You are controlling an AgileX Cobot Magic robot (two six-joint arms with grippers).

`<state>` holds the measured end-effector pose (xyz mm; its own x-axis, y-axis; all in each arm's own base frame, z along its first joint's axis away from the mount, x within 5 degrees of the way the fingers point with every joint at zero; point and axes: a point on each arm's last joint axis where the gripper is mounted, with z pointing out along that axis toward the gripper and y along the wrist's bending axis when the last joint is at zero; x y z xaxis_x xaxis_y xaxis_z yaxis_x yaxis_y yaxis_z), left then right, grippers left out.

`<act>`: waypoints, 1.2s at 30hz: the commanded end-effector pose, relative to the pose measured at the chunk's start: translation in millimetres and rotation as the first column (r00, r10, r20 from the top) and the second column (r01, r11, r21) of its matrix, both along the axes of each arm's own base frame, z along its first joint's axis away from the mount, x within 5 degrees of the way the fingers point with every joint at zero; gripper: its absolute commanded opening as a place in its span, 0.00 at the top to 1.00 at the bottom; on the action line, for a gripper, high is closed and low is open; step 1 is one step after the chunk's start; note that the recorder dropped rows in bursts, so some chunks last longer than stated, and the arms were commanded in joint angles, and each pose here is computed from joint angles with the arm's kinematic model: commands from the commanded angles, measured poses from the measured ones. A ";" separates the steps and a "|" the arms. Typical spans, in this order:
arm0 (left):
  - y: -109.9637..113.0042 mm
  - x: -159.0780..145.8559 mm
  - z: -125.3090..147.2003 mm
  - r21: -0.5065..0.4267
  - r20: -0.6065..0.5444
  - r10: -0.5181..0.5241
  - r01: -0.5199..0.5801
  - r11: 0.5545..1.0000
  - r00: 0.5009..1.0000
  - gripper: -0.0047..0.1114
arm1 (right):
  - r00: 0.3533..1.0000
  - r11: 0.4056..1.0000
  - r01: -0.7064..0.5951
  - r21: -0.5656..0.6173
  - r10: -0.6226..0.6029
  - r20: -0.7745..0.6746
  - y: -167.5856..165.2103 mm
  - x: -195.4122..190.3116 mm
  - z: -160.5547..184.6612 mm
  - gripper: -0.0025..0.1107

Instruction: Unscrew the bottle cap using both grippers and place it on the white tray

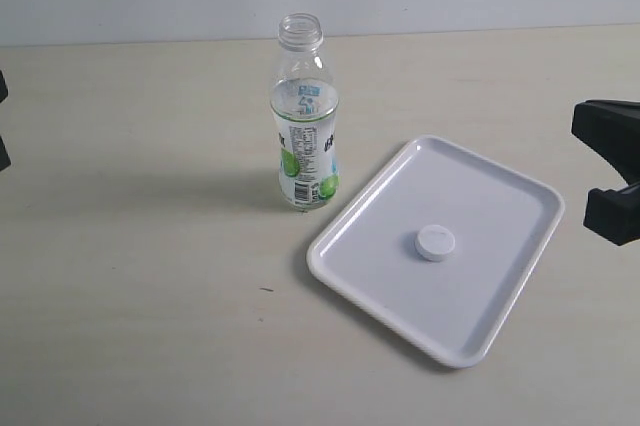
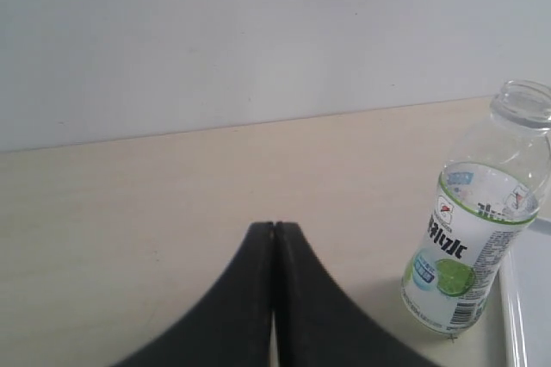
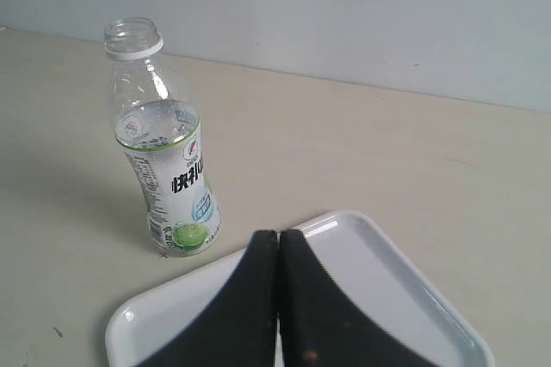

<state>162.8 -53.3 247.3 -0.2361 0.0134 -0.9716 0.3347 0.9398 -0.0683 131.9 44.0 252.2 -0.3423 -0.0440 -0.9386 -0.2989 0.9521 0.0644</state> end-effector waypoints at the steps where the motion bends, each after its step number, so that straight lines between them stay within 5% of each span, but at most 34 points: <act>1: -0.5 -1.5 -0.5 -0.011 -0.003 -0.001 0.001 1.000 1.000 0.96 | 1.000 1.000 -0.001 -0.003 0.001 0.000 -0.2 -0.7 -1.7 0.98; 18: 4.4 -9.8 2.4 0.052 -0.002 0.012 -0.011 0.999 1.000 0.96 | 1.000 1.000 0.000 -0.001 0.000 -0.001 -0.2 -0.7 -1.7 0.98; 27: 27.0 -52.8 11.1 0.093 -0.059 0.120 -0.114 0.989 0.991 0.96 | 1.000 1.000 -0.001 -0.003 0.001 0.000 -0.2 -0.7 -1.7 0.98; 36: 55.5 -114.0 23.1 0.034 0.103 0.269 -0.273 0.961 0.958 0.96 | 1.000 1.000 -0.001 -0.003 0.001 0.000 -0.2 -0.7 -1.7 0.98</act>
<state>62.7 -3.7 270.7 -0.1854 0.0236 -0.9824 0.1105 0.9939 0.0030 131.9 44.0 252.2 -0.3423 -0.0440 -0.9386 -0.2989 0.9521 0.0644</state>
